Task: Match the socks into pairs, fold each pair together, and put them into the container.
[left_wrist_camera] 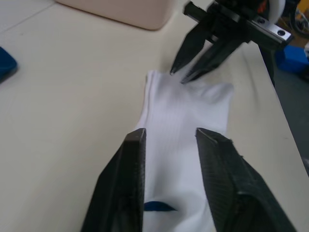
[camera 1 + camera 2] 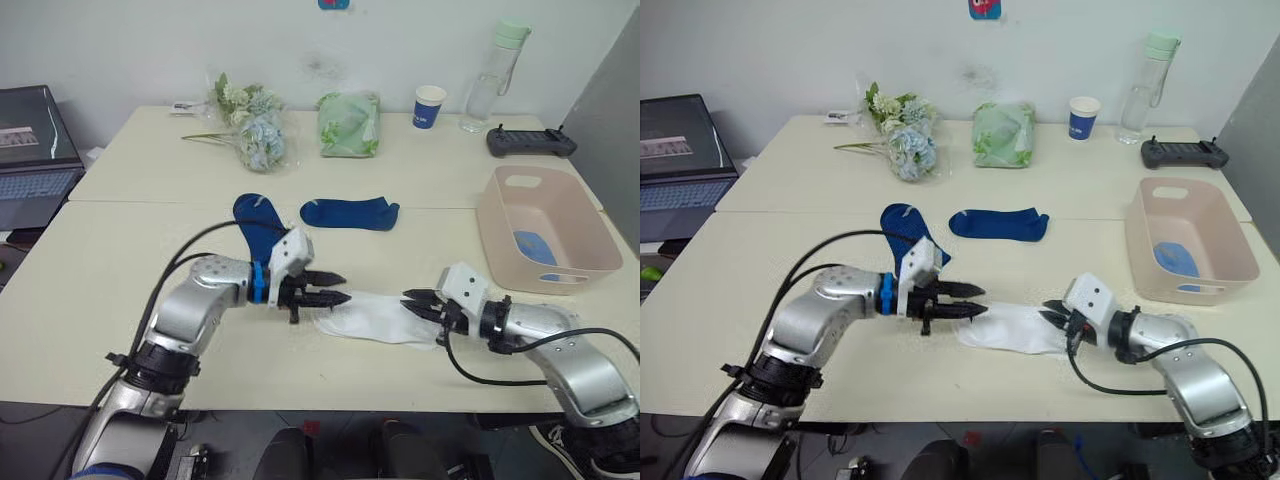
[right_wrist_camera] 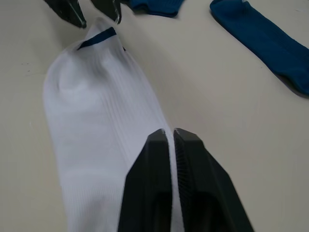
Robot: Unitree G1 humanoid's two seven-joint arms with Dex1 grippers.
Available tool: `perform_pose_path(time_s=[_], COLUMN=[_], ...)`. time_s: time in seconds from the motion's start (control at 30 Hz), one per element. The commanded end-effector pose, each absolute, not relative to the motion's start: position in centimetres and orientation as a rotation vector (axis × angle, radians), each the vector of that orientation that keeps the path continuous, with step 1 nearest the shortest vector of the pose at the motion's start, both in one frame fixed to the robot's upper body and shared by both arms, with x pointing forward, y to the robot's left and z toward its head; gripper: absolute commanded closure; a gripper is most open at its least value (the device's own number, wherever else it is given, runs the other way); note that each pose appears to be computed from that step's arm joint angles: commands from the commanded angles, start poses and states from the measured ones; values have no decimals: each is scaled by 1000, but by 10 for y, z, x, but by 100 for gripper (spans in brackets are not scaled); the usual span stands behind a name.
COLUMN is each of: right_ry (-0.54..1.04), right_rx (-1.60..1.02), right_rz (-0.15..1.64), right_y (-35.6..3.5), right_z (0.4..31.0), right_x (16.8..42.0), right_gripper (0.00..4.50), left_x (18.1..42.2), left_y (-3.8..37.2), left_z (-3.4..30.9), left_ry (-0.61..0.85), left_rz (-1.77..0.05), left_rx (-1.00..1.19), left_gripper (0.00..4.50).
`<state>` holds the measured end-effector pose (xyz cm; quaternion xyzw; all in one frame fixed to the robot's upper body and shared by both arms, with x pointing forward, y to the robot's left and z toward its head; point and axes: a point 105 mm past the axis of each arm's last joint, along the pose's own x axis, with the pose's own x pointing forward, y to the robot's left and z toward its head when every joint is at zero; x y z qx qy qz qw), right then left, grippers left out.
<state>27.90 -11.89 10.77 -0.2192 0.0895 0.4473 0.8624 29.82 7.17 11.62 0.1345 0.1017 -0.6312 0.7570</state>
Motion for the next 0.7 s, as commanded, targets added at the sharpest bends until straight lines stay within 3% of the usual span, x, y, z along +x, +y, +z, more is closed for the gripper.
perform_pose_path(time_s=[0.03, 0.3, 0.7], right_ry=[146, 251, 254], right_rx=[-475, -552, -577], right_rz=[936, 924, 827], right_y=[-112, -131, -172], right_z=[111, 74, 79], right_x=[278, 269, 273], right_gripper=[450, 450, 450], left_x=[298, 304, 313], left_y=[66, 74, 75], left_z=[113, 85, 82], left_ry=[160, 209, 189], left_rz=[-1364, -1333, -1322], left_rx=[367, 453, 421], left_gripper=[447, 449, 449])
